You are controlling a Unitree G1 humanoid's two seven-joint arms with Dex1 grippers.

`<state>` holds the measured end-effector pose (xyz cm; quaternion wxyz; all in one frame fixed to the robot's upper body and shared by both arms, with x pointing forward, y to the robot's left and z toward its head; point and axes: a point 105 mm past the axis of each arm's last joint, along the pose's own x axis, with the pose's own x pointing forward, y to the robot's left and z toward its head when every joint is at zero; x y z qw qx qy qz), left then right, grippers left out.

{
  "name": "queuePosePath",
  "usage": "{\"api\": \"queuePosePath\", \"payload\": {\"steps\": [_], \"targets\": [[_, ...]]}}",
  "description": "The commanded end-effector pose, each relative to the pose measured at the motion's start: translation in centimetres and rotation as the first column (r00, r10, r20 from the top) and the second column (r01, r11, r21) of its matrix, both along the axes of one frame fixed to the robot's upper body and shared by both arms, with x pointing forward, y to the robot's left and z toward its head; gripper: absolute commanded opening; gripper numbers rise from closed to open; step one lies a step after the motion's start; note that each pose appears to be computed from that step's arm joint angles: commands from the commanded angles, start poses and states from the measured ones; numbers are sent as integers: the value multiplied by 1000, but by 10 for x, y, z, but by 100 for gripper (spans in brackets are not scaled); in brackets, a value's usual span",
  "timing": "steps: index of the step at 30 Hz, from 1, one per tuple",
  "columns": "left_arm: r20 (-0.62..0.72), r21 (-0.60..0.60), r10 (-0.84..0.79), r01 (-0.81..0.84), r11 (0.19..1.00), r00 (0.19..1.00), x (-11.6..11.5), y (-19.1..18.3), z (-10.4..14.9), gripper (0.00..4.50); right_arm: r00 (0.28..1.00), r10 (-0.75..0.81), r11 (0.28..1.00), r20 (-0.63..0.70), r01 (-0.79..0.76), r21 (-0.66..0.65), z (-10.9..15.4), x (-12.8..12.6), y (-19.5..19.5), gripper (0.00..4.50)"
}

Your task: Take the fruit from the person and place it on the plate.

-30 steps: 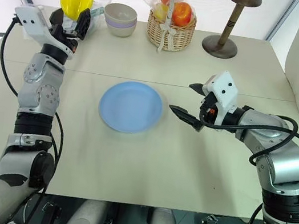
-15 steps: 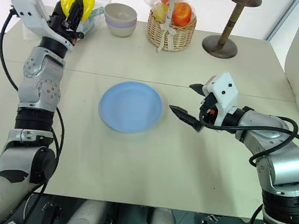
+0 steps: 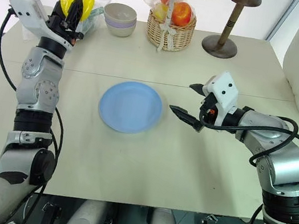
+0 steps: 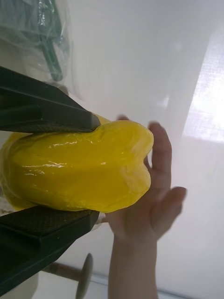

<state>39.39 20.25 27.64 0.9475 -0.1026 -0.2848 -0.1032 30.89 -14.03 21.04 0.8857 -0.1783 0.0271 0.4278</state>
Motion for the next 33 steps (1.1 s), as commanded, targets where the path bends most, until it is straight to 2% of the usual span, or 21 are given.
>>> {"api": "queuePosePath", "payload": {"steps": [1,5,8,11,15,18,23,27,33], "targets": [[46,54,-56,54,997,997,-18,-3,17,145,998,-3,1000,60,4,-9,13,-4,-1,450],[-59,181,-201,208,961,978,-35,-15,5,145,999,4,1000,53,-3,-22,15,-7,-4,450],[-202,282,-322,370,885,925,-51,-22,-14,145,999,19,998,47,-16,-57,17,-8,-10,450],[-355,325,-410,522,789,840,-63,-24,-31,145,998,57,994,39,-53,-99,20,-13,-15,450],[-530,377,-479,700,606,700,-77,-32,-54,145,993,118,985,19,-115,-128,25,-21,-16,450],[-560,380,-503,744,549,658,-71,-36,-56,145,982,189,976,-7,-188,-112,28,-30,-9,450],[-631,373,-544,831,413,553,-64,-50,-64,145,968,250,957,-38,-253,-140,19,-35,0,450],[-697,348,-540,881,321,472,-53,-60,-81,145,964,264,953,-40,-267,-140,11,-33,9,450],[-733,374,-507,891,257,453,-42,-66,-105,145,962,269,955,-38,-272,-122,7,-35,15,450]]}}
